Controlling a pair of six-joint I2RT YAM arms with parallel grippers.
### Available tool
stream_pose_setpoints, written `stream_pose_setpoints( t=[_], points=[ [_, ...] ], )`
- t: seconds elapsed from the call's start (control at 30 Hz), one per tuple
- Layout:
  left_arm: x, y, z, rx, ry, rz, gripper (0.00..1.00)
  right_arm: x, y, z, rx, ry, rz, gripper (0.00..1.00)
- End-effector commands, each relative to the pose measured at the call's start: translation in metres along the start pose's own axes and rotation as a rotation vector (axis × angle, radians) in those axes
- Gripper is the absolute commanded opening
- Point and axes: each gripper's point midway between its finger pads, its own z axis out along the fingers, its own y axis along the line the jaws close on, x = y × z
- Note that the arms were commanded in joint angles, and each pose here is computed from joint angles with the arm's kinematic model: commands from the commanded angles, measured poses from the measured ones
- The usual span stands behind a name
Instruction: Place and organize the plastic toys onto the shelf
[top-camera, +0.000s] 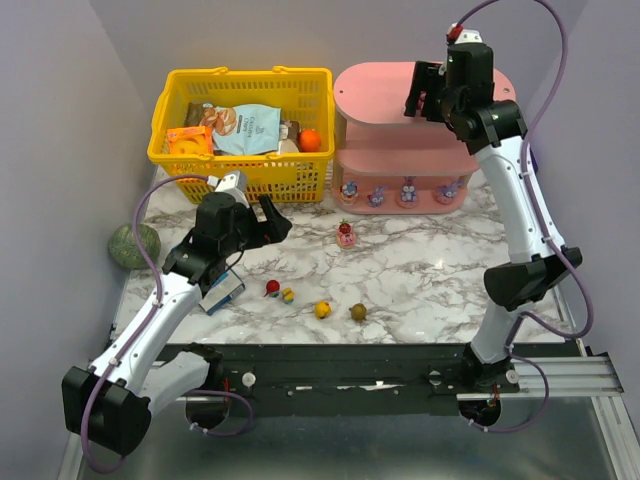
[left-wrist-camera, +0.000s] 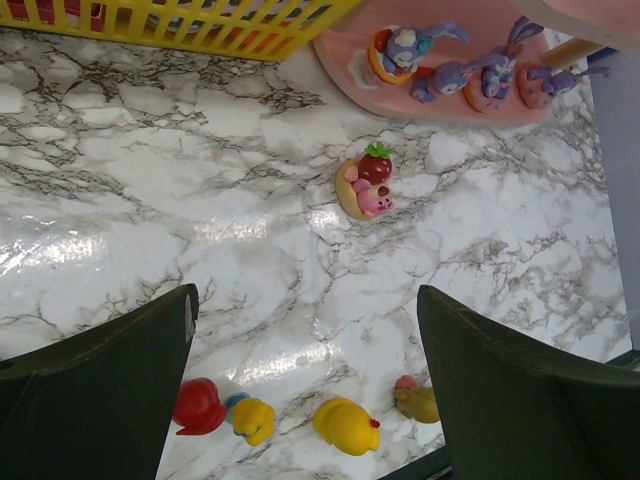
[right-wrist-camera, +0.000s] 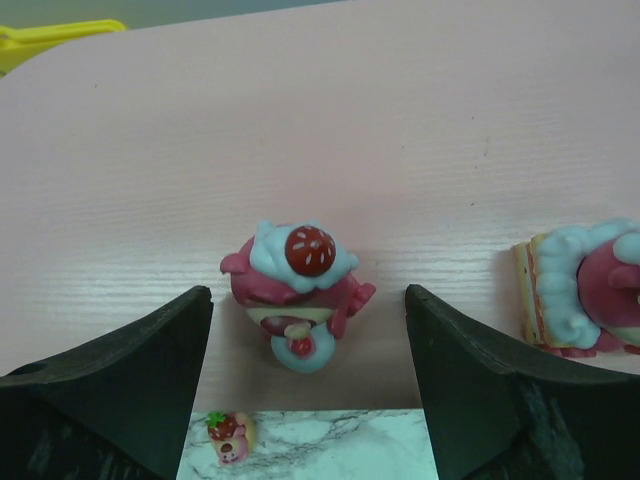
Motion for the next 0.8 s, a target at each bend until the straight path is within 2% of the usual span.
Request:
stream_pose_setpoints(
  t=[0.0, 0.2, 0.33, 0.43, 0.47, 0.53, 0.57, 0.6, 0.67, 0.77],
  points=[
    [-0.011, 0.000, -0.006, -0.006, -0.039, 0.019, 0.99, -0.026, 0.007, -0.036, -0.093, -0.077, 0.004, 0.87],
    [-0.012, -0.002, -0.008, 0.009, -0.048, 0.011, 0.99, -0.050, 0.020, -0.082, -0.219, -0.151, 0.007, 0.88],
    [-0.010, -0.003, -0.011, 0.020, -0.052, 0.009, 0.99, -0.034, 0.041, -0.110, -0.390, -0.130, -0.014, 0.89],
    [-0.007, -0.003, -0.012, 0.024, -0.052, 0.003, 0.99, -0.008, 0.058, -0.136, -0.539, -0.133, -0.035, 0.89],
    [-0.007, -0.003, -0.012, 0.027, -0.053, 0.000, 0.99, -0.008, 0.070, -0.144, -0.613, -0.183, -0.049, 0.89],
    [-0.004, -0.002, -0.011, 0.028, -0.047, -0.002, 0.99, 0.031, 0.078, -0.160, -0.684, -0.200, -0.066, 0.90],
    [-0.004, -0.002, -0.012, 0.029, -0.045, -0.004, 0.99, 0.028, 0.084, -0.168, -0.717, -0.271, -0.066, 0.91],
    [-0.004, -0.002, -0.012, 0.028, -0.044, -0.002, 0.99, 0.053, 0.083, -0.170, -0.731, -0.246, -0.066, 0.91],
    [-0.003, -0.002, -0.012, 0.030, -0.044, -0.004, 0.99, 0.072, 0.092, -0.174, -0.767, -0.215, -0.066, 0.91],
    [0.000, -0.001, -0.009, 0.030, -0.032, -0.005, 0.99, 0.117, 0.100, -0.159, -0.766, -0.094, -0.055, 0.91]
  ],
)
